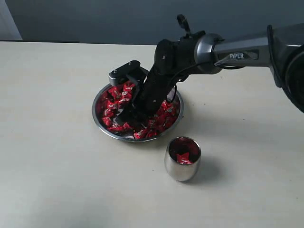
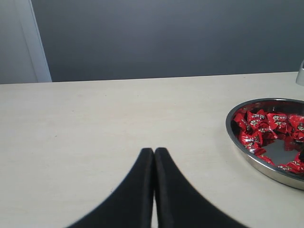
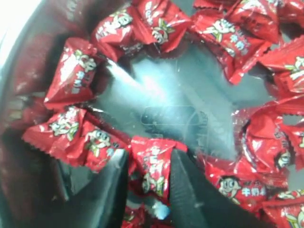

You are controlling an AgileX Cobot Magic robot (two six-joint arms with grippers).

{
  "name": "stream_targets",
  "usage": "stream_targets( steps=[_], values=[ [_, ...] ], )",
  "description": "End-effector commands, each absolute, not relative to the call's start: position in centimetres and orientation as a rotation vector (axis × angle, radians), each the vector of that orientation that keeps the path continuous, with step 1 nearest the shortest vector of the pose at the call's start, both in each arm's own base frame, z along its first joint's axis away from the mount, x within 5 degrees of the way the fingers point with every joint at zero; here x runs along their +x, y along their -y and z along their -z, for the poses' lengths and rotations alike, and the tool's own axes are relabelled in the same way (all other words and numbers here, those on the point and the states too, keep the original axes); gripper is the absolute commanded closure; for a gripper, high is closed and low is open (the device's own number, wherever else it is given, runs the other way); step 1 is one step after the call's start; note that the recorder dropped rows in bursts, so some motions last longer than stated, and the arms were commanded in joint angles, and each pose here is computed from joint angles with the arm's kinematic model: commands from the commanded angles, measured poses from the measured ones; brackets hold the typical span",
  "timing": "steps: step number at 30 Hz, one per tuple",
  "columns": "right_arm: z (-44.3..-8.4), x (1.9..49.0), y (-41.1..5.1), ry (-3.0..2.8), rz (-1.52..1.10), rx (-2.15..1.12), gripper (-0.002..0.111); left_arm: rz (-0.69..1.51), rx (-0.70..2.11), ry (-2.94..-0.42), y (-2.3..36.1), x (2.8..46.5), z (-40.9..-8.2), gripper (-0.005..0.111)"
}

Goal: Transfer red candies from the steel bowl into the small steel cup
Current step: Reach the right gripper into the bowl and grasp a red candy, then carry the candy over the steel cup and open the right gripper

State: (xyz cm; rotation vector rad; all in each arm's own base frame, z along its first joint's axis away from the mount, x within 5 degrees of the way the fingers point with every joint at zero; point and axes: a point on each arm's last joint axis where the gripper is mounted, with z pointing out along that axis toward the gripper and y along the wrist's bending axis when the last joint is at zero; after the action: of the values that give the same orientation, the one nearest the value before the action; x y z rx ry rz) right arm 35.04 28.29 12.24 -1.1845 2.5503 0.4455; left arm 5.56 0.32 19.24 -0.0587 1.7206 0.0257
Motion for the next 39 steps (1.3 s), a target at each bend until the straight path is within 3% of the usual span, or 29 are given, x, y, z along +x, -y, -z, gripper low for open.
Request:
stream_targets(
  steps=[1, 3, 10, 20, 29, 35, 39],
  values=[
    [-12.3, 35.1, -28.2, -2.545, -0.439, -1.179, 0.099, -0.018, -0.056, -1.715, -0.3, 5.5, -19.2, 0.106],
    [-12.2, 35.1, -28.2, -2.547, -0.439, -1.18, 0.109, -0.018, -0.056, -1.715, -0.3, 5.5, -19.2, 0.106],
    [-13.9, 35.1, -28.2, -2.505, -0.443, -1.166, 0.109, -0.018, -0.056, -1.715, -0.3, 5.5, -19.2, 0.106],
    [-22.5, 33.7, -27.3, -2.366, -0.486, -1.143, 0.109, -0.018, -0.056, -1.715, -0.3, 5.5, -19.2, 0.106],
    [-30.2, 26.9, -22.9, -2.315, -0.531, -1.174, 0.109, -0.018, -0.056, -1.715, -0.3, 5.5, -19.2, 0.106],
    [-29.1, 22.1, -19.1, -2.318, -0.516, -1.129, 0.109, -0.018, -0.056, -1.715, -0.3, 5.5, -19.2, 0.106],
    [-25.7, 20.7, -17.9, -2.377, -0.505, -1.08, 0.109, -0.018, -0.056, -1.715, -0.3, 5.5, -19.2, 0.106]
  ],
)
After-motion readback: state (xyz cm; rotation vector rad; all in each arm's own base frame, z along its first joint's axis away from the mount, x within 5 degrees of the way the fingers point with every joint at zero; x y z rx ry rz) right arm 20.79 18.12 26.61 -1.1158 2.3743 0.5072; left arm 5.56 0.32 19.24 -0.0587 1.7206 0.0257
